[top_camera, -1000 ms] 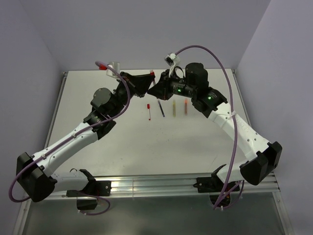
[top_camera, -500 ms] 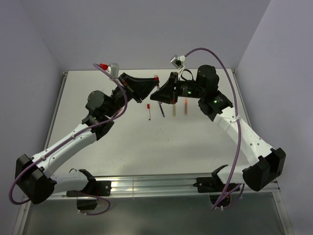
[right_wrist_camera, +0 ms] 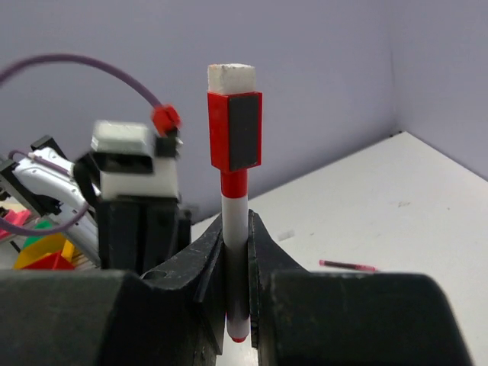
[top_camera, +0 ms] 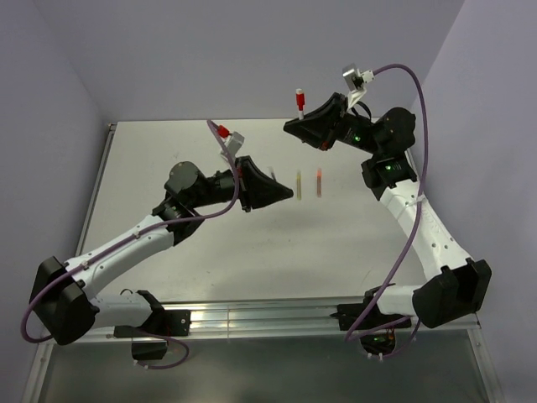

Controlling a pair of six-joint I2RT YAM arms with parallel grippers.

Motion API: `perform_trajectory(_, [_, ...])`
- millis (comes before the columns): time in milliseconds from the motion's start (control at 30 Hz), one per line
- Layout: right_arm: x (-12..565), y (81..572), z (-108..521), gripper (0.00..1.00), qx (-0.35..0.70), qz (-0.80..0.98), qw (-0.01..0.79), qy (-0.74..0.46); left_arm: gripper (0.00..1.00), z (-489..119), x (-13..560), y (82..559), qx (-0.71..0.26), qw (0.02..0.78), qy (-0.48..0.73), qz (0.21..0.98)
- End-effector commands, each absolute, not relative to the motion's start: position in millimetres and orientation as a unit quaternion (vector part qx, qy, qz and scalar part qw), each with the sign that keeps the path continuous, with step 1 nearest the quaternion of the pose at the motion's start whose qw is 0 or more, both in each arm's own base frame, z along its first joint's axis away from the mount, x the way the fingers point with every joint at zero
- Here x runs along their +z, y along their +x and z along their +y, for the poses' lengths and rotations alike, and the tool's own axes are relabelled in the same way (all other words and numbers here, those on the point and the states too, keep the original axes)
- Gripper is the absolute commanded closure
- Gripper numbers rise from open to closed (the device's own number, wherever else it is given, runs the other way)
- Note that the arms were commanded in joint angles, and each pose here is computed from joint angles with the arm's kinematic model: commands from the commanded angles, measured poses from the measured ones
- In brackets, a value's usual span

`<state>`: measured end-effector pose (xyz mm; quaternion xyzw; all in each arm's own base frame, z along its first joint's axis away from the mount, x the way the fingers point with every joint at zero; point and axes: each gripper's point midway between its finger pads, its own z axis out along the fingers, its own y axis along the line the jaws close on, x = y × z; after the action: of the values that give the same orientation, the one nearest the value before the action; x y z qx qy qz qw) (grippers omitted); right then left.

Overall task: Insert the pens into the pen caps
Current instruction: Insert the pen cap onto the pen, then place the pen at the center of the board.

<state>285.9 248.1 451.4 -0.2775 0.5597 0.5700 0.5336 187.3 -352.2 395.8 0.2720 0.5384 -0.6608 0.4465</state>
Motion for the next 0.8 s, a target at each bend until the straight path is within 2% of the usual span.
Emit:
perform_trajectory(0, [491,280,246,1.00,0.572,0.506,0.579,-0.287,1.00,-353,380,159,-0.682,0.374,0.324,0.539])
perform_trajectory(267, [485,287,242,1.00,0.543,0.531,0.588,-0.278,0.98,-343,380,198,-0.624,0.424,0.271,0.598])
perform_trajectory(300, [486,289,241,1.00,0.536,0.532,0.593,-0.278,0.88,-332,379,211,-0.613,0.436,0.252,0.609])
perform_trajectory(400, [480,291,241,1.00,0.534,0.549,0.583,-0.269,0.76,-304,397,228,-0.590,0.488,0.217,0.606])
perform_trajectory(433, [476,291,241,1.00,0.538,0.555,0.577,-0.263,0.66,-286,407,239,-0.576,0.513,0.198,0.605])
perform_trajectory(467, [475,287,241,1.00,0.541,0.555,0.574,-0.265,0.62,-278,414,243,-0.569,0.527,0.192,0.601])
perform_trajectory(500, [472,285,242,1.00,0.542,0.556,0.572,-0.264,0.54,-267,428,252,-0.554,0.552,0.187,0.594])
perform_trajectory(767, [446,275,267,1.00,0.513,0.596,0.553,-0.275,0.43,-262,490,264,-0.551,0.596,0.202,0.548])
